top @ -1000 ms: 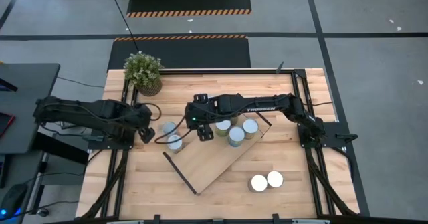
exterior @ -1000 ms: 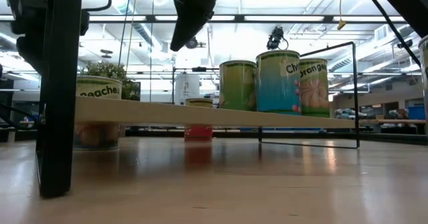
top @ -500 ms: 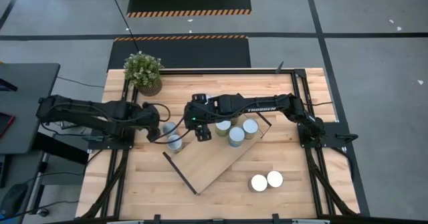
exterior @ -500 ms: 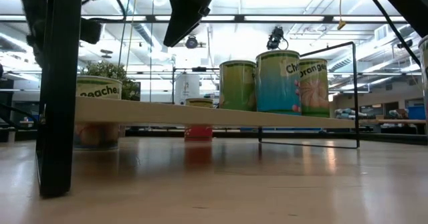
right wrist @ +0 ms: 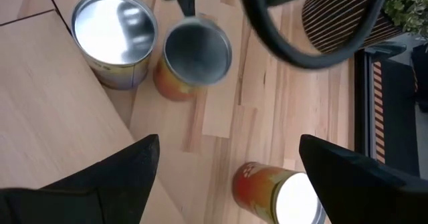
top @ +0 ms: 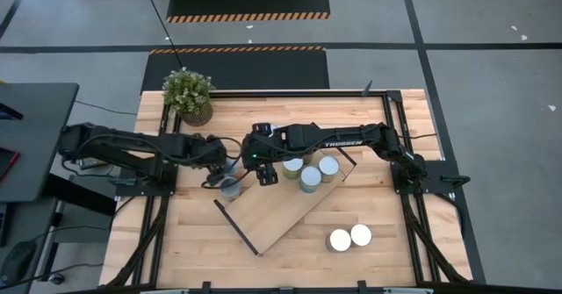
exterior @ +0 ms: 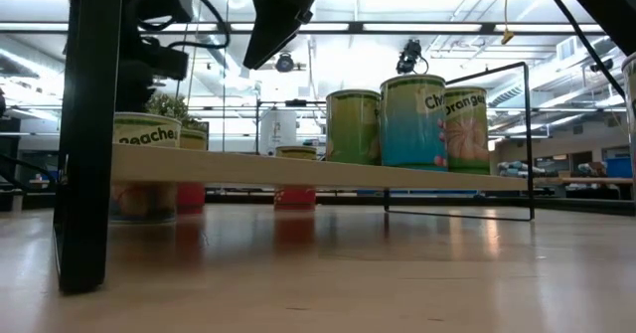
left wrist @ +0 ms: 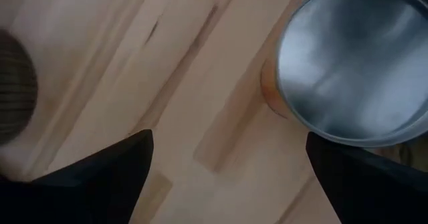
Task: Pick and place cans onto a shelf
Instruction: Put the canned pineapple on the shelf, then put the canned peaches on the shelf
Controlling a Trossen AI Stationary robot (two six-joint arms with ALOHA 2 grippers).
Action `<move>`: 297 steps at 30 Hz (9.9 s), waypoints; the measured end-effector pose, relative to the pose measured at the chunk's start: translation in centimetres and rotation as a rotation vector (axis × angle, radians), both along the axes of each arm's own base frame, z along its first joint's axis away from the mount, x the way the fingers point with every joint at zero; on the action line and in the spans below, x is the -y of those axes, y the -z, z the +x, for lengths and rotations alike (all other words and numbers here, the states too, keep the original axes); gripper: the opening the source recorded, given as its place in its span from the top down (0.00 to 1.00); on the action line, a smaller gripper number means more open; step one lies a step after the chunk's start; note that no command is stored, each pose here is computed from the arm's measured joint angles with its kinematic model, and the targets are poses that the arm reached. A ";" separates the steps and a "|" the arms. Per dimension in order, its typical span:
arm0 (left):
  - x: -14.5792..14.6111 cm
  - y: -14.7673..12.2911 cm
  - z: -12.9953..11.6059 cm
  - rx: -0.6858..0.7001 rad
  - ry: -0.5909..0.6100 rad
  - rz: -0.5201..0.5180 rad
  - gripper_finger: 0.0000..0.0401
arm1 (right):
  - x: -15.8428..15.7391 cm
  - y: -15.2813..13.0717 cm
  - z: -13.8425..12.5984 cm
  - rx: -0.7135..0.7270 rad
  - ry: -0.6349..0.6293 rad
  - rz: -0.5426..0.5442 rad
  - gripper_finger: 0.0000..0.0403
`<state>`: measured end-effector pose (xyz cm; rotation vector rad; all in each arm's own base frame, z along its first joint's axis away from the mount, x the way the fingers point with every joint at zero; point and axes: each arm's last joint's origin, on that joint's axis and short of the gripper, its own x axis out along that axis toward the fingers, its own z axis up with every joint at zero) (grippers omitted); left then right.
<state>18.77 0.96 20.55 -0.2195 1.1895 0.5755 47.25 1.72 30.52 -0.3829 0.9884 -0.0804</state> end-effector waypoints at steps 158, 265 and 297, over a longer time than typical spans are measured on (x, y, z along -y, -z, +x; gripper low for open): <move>7.0 -0.1 -10.0 0.994 0.214 0.267 0.00 | -4.4 4.9 -1.2 -0.375 0.041 0.236 0.11; 5.3 0.1 -9.3 0.838 0.070 0.142 0.00 | -2.9 6.8 5.7 0.190 -0.197 0.210 0.12; 5.1 1.3 -9.7 0.770 -0.073 0.025 0.00 | -2.0 11.3 6.5 0.133 -0.187 0.253 0.07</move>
